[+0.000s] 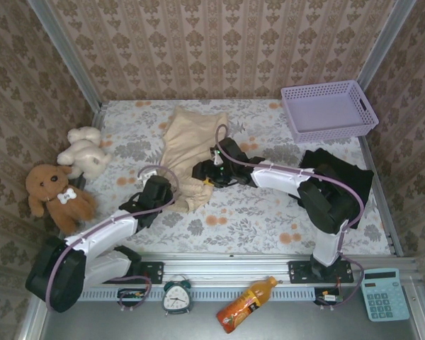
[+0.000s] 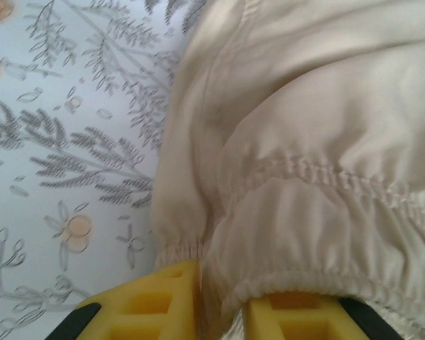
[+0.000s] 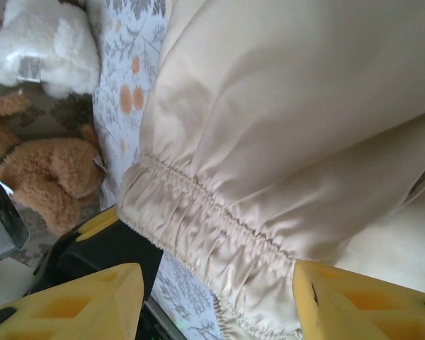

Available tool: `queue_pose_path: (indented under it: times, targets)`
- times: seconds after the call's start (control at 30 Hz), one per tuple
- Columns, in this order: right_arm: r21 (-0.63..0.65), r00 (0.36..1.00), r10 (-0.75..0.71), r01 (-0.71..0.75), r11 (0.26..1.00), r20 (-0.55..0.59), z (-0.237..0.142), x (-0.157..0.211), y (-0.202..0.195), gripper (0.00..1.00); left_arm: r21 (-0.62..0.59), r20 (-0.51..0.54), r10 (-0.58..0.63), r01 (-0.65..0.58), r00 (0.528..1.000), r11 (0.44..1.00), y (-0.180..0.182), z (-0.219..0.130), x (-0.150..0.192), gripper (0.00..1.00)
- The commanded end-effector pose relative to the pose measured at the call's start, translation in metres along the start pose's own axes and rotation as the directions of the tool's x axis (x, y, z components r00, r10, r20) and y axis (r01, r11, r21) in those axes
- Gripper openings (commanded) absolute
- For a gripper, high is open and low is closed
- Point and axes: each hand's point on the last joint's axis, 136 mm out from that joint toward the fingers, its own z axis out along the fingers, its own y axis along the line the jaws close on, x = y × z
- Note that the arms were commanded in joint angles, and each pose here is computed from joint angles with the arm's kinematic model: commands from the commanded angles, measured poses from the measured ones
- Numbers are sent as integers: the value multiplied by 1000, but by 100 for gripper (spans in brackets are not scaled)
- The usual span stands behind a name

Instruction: Fold and stack the mixed laundry pile

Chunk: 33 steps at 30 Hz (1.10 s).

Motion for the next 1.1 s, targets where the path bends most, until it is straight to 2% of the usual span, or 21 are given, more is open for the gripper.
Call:
queue_pose_path:
  times: [0.0, 0.17, 0.37, 0.4, 0.47, 0.6, 0.63, 0.77, 0.87, 0.93, 1.07]
  targets:
    - [81, 999, 31, -28, 996, -31, -3, 19, -22, 60, -72, -24, 24, -25, 999, 997, 21, -4, 13, 25]
    - [98, 998, 53, -49, 994, -36, -7, 30, -31, 62, -68, -15, 27, -28, 1000, 997, 21, -4, 11, 26]
    - [34, 998, 52, -52, 998, -19, 14, 14, -13, 59, -65, -20, 29, -30, 999, 997, 19, -2, 11, 26]
    - [12, 999, 52, -51, 999, -14, 17, 10, -7, 55, -69, -18, 29, -31, 999, 997, 20, -2, 12, 26]
    - [-3, 999, 47, -47, 999, -6, 20, 6, -1, 41, -76, -19, 28, -30, 999, 997, 24, 0, 14, 26]
    - [-2, 999, 40, -40, 999, 7, 11, 6, 2, 3, -89, -25, 8, -10, 1000, 996, 31, 3, 20, 25]
    - [-5, 999, 41, -41, 999, 11, 7, 7, 3, 0, -93, -24, 1, -4, 1000, 996, 32, 4, 22, 25]
    - [-66, 999, 41, -42, 997, -14, -18, 20, 24, 0, -117, -31, -31, 27, 999, 993, 40, 7, 25, 25]
    - [-42, 997, 35, -38, 998, -73, -29, 48, 25, 0, -127, -24, -49, 46, 999, 991, 43, 7, 24, 25]
    - [-8, 989, 54, -56, 998, -135, -22, 74, 13, 0, -129, -18, -60, 57, 998, 990, 44, 8, 23, 25]
    - [101, 949, 130, -105, 989, -288, 14, 118, -35, 0, -128, -7, -73, 72, 997, 989, 44, 8, 20, 24]
